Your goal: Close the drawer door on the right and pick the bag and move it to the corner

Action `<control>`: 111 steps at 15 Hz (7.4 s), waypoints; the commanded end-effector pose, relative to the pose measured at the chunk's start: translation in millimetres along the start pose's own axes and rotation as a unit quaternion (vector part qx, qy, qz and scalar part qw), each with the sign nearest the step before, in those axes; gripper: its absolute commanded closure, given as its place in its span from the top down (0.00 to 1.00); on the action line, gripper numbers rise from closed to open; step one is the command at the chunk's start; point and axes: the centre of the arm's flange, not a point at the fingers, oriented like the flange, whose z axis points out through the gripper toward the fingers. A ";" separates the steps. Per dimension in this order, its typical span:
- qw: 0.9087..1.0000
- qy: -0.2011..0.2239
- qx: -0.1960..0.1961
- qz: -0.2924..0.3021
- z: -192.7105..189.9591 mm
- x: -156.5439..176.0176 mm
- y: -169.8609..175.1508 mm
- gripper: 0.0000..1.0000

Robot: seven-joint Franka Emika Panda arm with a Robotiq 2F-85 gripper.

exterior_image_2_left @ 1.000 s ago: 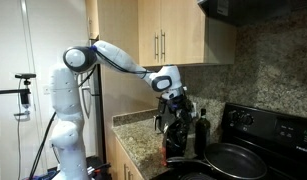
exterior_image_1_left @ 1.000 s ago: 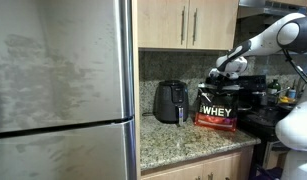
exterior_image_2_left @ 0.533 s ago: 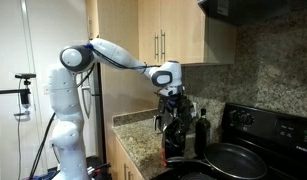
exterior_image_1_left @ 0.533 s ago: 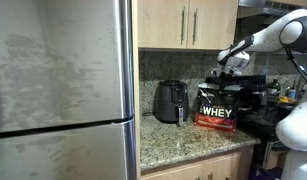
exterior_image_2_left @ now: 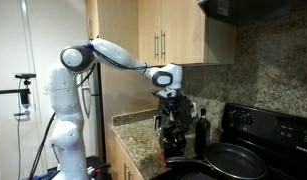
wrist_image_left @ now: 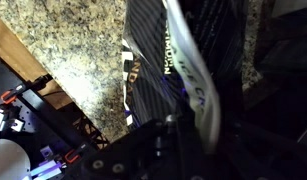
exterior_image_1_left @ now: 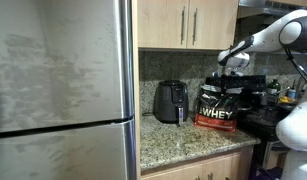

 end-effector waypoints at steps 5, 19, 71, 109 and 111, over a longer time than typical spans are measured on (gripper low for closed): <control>0.998 -0.039 0.036 -0.039 -93.1 26.4 40.2 0.00; 0.986 -0.017 -0.033 -0.161 -113.8 38.5 111.8 0.00; 0.952 -0.209 -0.119 0.187 24.9 -427.4 216.7 0.00; 0.975 -0.154 0.057 0.149 -95.0 -248.9 158.8 1.00; 0.981 -0.144 0.008 0.128 -107.2 -231.5 171.0 1.00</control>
